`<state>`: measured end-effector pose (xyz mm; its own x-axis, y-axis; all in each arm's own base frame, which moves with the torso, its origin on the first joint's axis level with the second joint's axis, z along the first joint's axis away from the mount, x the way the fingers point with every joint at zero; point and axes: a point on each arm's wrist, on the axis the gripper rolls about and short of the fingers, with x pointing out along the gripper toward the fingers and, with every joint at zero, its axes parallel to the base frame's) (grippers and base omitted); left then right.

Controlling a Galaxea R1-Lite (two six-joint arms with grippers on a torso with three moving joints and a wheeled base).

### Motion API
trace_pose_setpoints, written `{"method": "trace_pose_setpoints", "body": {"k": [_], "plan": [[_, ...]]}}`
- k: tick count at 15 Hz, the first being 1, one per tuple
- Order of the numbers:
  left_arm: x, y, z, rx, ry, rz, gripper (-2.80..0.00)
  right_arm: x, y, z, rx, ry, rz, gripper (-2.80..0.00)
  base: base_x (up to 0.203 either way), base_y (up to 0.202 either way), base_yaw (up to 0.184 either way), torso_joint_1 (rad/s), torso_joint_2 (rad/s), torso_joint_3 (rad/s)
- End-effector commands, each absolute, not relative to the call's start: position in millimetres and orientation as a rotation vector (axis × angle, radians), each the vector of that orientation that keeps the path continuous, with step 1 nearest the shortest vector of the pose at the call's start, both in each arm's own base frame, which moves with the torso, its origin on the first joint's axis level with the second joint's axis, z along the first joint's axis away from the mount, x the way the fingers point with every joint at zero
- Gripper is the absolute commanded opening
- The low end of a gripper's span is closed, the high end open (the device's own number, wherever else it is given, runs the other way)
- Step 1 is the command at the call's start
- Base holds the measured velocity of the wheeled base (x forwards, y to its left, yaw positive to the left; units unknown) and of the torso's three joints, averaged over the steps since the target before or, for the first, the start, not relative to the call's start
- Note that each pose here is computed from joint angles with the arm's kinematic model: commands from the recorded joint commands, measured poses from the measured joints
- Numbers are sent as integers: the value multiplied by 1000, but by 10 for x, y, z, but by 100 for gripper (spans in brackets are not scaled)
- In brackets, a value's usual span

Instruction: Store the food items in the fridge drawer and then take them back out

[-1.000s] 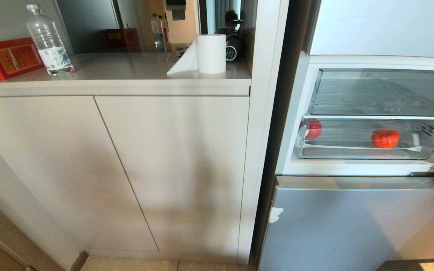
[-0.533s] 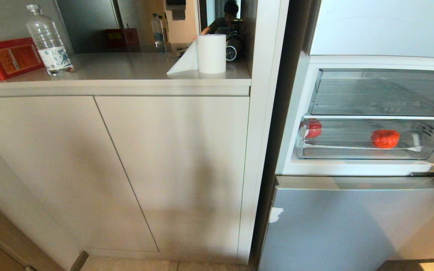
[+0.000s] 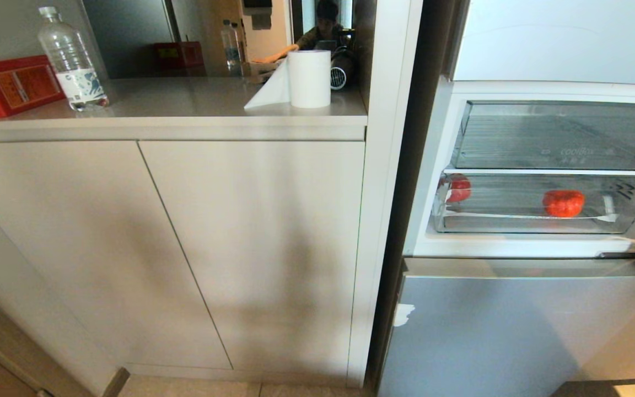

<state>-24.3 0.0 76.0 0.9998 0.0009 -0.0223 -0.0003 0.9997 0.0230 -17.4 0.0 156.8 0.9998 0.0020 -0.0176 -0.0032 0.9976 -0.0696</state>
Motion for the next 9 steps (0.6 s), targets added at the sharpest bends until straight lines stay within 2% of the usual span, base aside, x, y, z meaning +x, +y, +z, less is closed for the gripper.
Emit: {"method": "trace_pose_setpoints", "body": {"k": [1, 3, 5, 9], "plan": [[-241, 0, 759, 23, 25, 0, -280, 250, 1, 1903, -79, 159, 11, -280, 0, 0, 0, 0, 0, 0], [-241, 0, 759, 23, 25, 1, -280, 664, 2, 2096, -90, 205, 17, -280, 0, 0, 0, 0, 0, 0], [-240, 0, 761, 23, 20, 1, -280, 1013, -1, 2215, -101, 160, 3, -280, 0, 0, 0, 0, 0, 0], [-240, 0, 763, 23, 18, 2, -280, 1026, -28, 2305, -130, 71, -125, -280, 0, 0, 0, 0, 0, 0]]}}
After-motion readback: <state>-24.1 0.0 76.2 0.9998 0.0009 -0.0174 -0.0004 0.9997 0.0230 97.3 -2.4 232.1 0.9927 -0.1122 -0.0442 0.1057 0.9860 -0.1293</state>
